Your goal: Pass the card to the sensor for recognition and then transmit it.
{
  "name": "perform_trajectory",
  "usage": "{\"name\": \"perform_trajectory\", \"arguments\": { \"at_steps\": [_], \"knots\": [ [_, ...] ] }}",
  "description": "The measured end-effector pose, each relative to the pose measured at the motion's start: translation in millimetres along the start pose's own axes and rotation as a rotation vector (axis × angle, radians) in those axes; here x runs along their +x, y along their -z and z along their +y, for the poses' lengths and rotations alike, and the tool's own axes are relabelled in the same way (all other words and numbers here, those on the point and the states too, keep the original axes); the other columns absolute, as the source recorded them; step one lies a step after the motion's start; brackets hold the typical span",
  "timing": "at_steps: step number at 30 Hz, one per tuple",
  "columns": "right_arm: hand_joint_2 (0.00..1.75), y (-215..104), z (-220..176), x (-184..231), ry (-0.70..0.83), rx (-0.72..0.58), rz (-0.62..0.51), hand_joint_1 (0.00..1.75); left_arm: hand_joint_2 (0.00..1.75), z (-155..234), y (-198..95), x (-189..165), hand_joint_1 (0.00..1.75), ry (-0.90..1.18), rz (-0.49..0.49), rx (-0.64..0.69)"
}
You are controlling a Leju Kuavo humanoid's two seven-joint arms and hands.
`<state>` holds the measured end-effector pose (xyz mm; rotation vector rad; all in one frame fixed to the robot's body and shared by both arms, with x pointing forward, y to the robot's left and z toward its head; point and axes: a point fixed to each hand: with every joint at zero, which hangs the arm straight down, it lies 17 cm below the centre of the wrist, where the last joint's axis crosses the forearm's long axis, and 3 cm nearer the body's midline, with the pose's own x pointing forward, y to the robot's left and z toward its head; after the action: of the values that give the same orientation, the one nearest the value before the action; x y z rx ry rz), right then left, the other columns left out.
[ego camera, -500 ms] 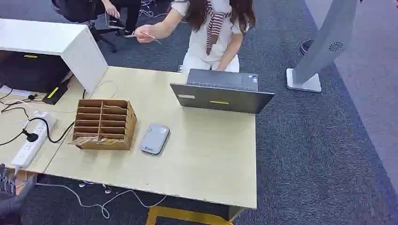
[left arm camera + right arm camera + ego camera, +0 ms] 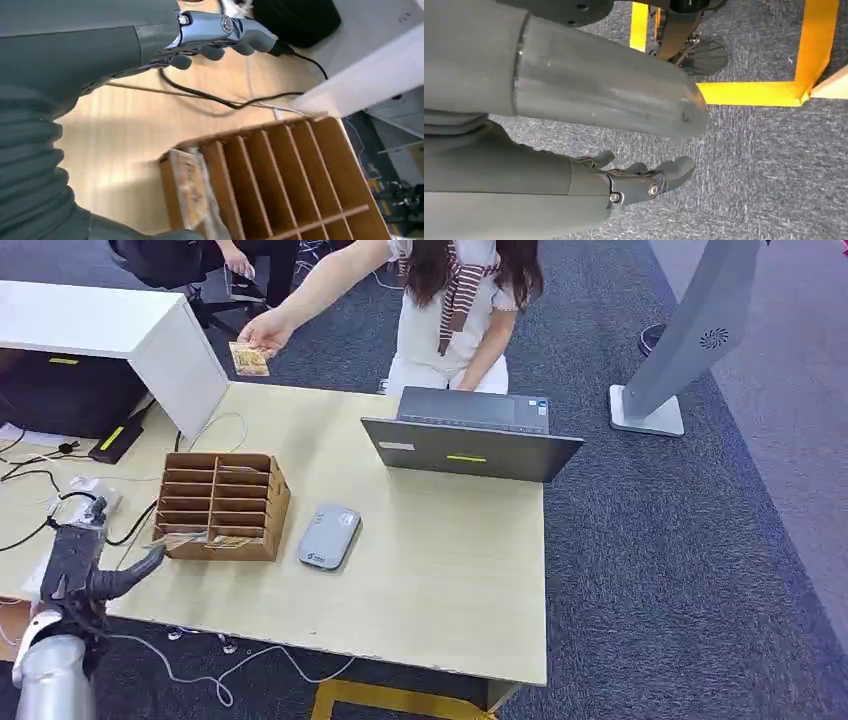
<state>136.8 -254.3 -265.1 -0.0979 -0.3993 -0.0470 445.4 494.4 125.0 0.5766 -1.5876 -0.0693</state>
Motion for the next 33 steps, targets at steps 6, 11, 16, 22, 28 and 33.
{"name": "perform_trajectory", "arguments": {
  "at_steps": [6,11,16,22,28,33],
  "knots": [
    [0.0,-0.2,5.6,0.8,-0.024,0.013,0.007,0.0,1.75,-6.2,25.2,42.2,0.0,0.195,-0.072,0.024],
    [0.0,-0.3,10.3,2.1,-0.043,0.024,0.012,0.0,1.75,-6.5,42.2,90.1,0.0,0.346,-0.169,0.08],
    [0.0,-0.5,14.8,3.0,-0.064,0.034,0.018,0.0,1.75,-10.2,52.5,144.8,0.0,0.48,-0.288,0.152],
    [0.0,-0.7,21.1,5.5,-0.09,0.051,0.024,0.0,1.75,-20.3,56.4,208.8,0.0,0.629,-0.434,0.236],
    [0.0,-0.8,25.4,7.5,-0.11,0.06,0.029,0.0,1.75,-34.3,50.3,269.5,0.0,0.763,-0.587,0.33],
    [0.0,-0.8,27.4,8.7,-0.118,0.064,0.034,0.0,1.75,-56.5,51.4,297.4,0.0,0.9,-0.666,0.334]
  ]
}}
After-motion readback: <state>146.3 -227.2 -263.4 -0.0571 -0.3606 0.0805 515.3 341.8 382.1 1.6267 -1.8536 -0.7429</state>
